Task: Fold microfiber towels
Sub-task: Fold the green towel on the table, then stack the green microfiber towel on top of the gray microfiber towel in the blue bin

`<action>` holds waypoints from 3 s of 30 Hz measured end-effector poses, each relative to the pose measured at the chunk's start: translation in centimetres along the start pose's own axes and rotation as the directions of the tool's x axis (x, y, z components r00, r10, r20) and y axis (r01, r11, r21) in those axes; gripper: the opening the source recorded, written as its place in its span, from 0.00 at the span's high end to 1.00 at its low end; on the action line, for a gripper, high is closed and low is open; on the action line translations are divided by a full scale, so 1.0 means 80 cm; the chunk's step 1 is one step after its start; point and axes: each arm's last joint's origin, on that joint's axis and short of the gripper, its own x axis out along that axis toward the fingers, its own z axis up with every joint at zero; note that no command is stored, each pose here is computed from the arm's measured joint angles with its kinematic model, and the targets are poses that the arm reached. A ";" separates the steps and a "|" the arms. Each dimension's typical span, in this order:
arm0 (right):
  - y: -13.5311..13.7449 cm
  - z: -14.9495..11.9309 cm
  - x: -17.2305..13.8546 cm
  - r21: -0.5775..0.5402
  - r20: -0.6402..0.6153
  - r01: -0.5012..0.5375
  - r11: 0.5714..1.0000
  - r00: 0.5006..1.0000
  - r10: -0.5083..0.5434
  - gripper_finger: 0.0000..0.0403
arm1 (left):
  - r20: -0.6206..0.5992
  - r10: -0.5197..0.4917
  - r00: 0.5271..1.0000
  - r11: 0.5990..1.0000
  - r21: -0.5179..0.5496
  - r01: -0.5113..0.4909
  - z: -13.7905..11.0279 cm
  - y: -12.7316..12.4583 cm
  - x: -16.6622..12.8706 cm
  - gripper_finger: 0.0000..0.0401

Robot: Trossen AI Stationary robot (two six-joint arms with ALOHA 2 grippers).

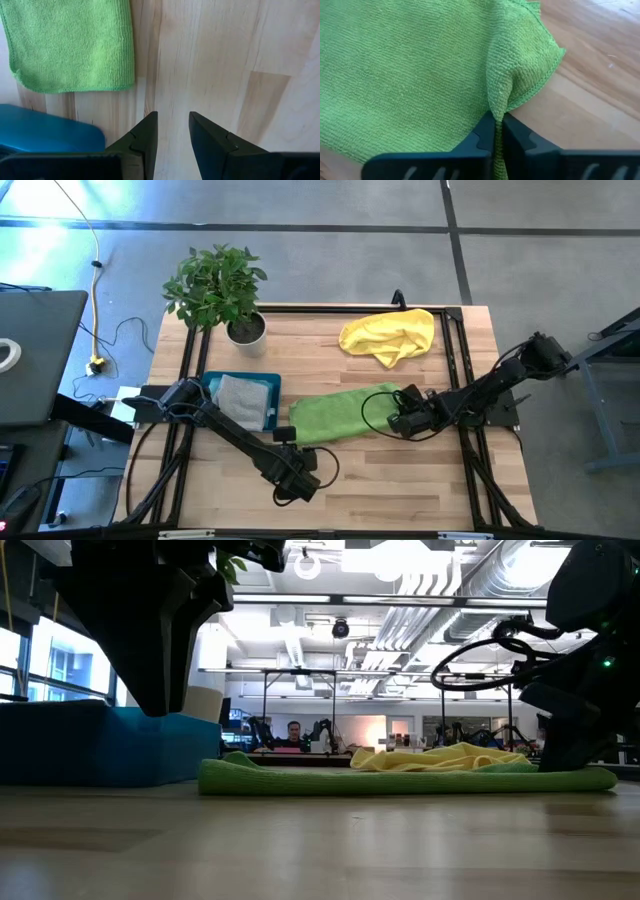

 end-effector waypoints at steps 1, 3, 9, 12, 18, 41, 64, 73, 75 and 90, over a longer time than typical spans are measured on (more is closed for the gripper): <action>-0.001 0.000 0.000 -0.005 -0.005 0.009 1.000 1.000 -0.009 0.98 | 0.000 0.000 1.000 1.000 0.000 0.000 0.000 0.000 0.000 0.75; -0.005 -0.001 -0.001 -0.025 -0.020 0.044 0.999 0.999 -0.044 0.98 | 0.000 0.000 1.000 1.000 0.000 0.000 0.000 0.000 0.000 0.75; -0.012 0.007 -0.023 -0.135 -0.117 0.231 0.963 0.962 -0.247 0.99 | -0.002 -0.001 1.000 1.000 0.000 0.001 0.000 0.000 0.000 0.75; -0.010 0.017 -0.042 -0.176 -0.132 0.298 0.938 0.937 -0.323 1.00 | -0.003 -0.002 1.000 1.000 0.000 0.002 0.000 0.000 0.000 0.75; -0.003 0.037 -0.078 -0.208 -0.170 0.387 0.898 0.890 -0.423 1.00 | -0.010 0.003 1.000 1.000 0.015 -0.003 -0.001 0.001 0.000 0.75; 0.166 0.110 -0.075 -0.128 -0.165 0.272 0.954 0.943 -0.291 1.00 | -0.126 0.244 0.962 0.961 0.163 -0.223 -0.029 0.017 -0.008 0.75; 0.241 0.124 -0.026 -0.107 -0.010 -0.012 0.994 1.000 0.011 0.91 | -0.014 0.287 0.958 0.936 0.217 -0.277 -0.081 -0.019 -0.051 0.75; 0.252 0.127 -0.036 -0.257 -0.050 -0.145 0.955 0.989 0.137 0.62 | 0.008 0.285 0.958 0.944 0.173 -0.282 -0.090 -0.026 -0.056 0.75; 0.254 0.126 -0.040 -0.312 -0.062 -0.152 0.938 0.988 0.140 0.60 | 0.010 0.284 0.959 0.946 0.161 -0.282 -0.091 -0.027 -0.056 0.75; 0.198 0.108 -0.057 -0.572 -0.115 0.207 0.794 0.938 -0.327 0.59 | 0.087 0.203 0.975 0.968 0.132 -0.213 -0.062 -0.023 -0.048 0.75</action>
